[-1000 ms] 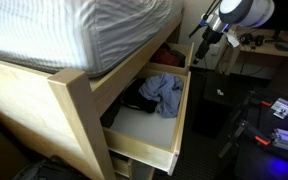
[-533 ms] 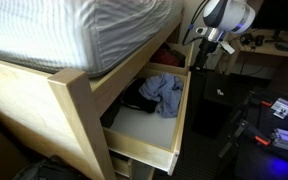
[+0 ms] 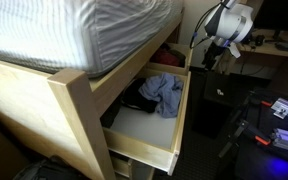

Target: Move the blue shirt from the left drawer to the one on the right

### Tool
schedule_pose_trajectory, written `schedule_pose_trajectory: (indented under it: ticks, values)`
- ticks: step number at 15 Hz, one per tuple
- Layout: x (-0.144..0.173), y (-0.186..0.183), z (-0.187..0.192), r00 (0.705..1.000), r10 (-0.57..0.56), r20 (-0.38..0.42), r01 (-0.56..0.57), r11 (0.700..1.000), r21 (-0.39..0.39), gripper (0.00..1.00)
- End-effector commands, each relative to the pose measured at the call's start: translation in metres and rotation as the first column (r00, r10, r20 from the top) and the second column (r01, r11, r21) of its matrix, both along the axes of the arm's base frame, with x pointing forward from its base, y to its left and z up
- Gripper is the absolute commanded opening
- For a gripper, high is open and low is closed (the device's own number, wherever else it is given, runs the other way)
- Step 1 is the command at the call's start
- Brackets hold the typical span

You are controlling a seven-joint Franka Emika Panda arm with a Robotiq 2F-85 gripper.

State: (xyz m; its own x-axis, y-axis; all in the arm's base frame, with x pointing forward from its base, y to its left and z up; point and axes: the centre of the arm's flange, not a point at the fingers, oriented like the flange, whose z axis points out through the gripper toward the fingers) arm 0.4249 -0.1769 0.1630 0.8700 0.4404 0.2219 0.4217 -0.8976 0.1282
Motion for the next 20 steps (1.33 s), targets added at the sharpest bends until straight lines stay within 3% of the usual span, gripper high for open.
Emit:
schedule_pose_trajectory:
  ticks: [1, 2, 4, 5, 9, 11, 16, 20]
  values:
    - [-0.026, -0.006, -0.011, 0.993, 0.058, 0.102, -0.052, 0.996, -0.067, 1.0]
    - [-0.024, -0.005, -0.01, 0.993, 0.082, 0.089, -0.075, 0.994, -0.079, 1.0]
    - [-0.014, -0.009, -0.012, 0.992, 0.124, 0.038, -0.124, 0.992, -0.02, 1.0]
    - [-0.004, -0.003, 0.007, 0.995, 0.084, 0.052, -0.081, 0.995, -0.049, 1.0]
    - [-0.004, -0.004, 0.006, 0.996, 0.076, 0.052, -0.073, 0.996, -0.058, 1.0]
    - [0.001, 0.019, 0.05, 0.999, 0.014, 0.046, -0.012, 0.998, -0.061, 1.0]
    - [0.027, 0.092, 0.044, 0.99, 0.132, 0.044, -0.13, 0.991, -0.033, 1.0]
    - [0.029, 0.081, 0.016, 0.985, 0.171, -0.021, -0.171, 0.985, -0.013, 1.0]
